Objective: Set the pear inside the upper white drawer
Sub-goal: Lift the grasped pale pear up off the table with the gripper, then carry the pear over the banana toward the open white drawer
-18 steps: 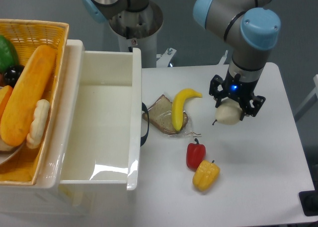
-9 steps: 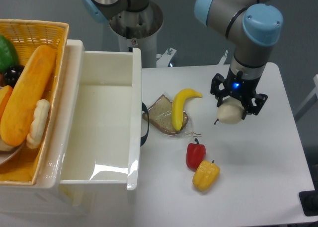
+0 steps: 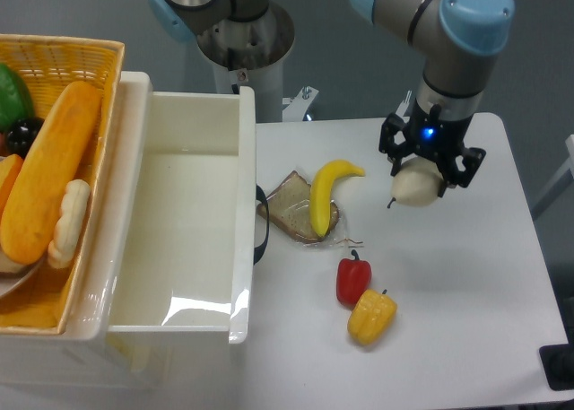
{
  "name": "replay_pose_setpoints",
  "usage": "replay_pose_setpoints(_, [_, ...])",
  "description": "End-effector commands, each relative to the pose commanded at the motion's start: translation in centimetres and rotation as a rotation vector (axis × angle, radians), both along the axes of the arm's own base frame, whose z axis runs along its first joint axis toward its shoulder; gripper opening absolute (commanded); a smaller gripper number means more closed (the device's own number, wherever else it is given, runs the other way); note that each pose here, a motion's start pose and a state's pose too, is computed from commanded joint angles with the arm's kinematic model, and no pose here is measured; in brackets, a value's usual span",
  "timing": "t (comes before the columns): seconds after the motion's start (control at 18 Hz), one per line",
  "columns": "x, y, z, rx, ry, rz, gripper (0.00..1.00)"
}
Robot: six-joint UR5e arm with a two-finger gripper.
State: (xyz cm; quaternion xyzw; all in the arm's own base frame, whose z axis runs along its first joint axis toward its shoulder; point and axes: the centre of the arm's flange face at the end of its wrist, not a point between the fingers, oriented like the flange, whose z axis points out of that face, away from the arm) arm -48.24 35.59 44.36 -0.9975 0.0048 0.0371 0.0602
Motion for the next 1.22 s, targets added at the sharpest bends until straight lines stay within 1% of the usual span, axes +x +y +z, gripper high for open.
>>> replay_pose_setpoints(0.06, [0.3,0.2,0.1,-0.001,-0.005,0.02,0.37])
replay_pose_setpoints(0.28, [2.2,-0.2,1.3,-0.015,-0.056,0.033,0.37])
replay_pose_setpoints(0.33, [2.8,-0.1,1.8,-0.007,-0.063,0.057,0.37])
replay_pose_setpoints(0.39, [3.8,0.1,3.1,0.023,-0.059,0.088,0.37])
replay_pose_setpoints(0.44, [4.5,0.3,3.8,0.057,-0.073,0.125,0.37])
replay_pose_setpoints(0.56, [5.8,0.8,5.0,0.116,-0.093,0.167,0.37])
replay_pose_setpoints(0.67, [7.1,1.5,5.7,0.142,-0.11,0.186,0.37])
replay_pose_setpoints(0.83, [9.3,1.9,7.0,0.147,-0.125,0.217,0.37])
replay_pose_setpoints(0.89, [10.1,2.2,7.2,0.155,-0.144,0.22,0.37])
replay_pose_setpoints(1.0, [11.9,2.8,8.5,0.206,-0.17,0.247,0.37])
replay_pose_setpoints(1.11, [12.8,3.4,9.3,0.252,-0.209,0.309,0.37])
replay_pose_setpoints(1.22, [14.0,4.1,10.0,0.28,-0.226,0.318,0.37])
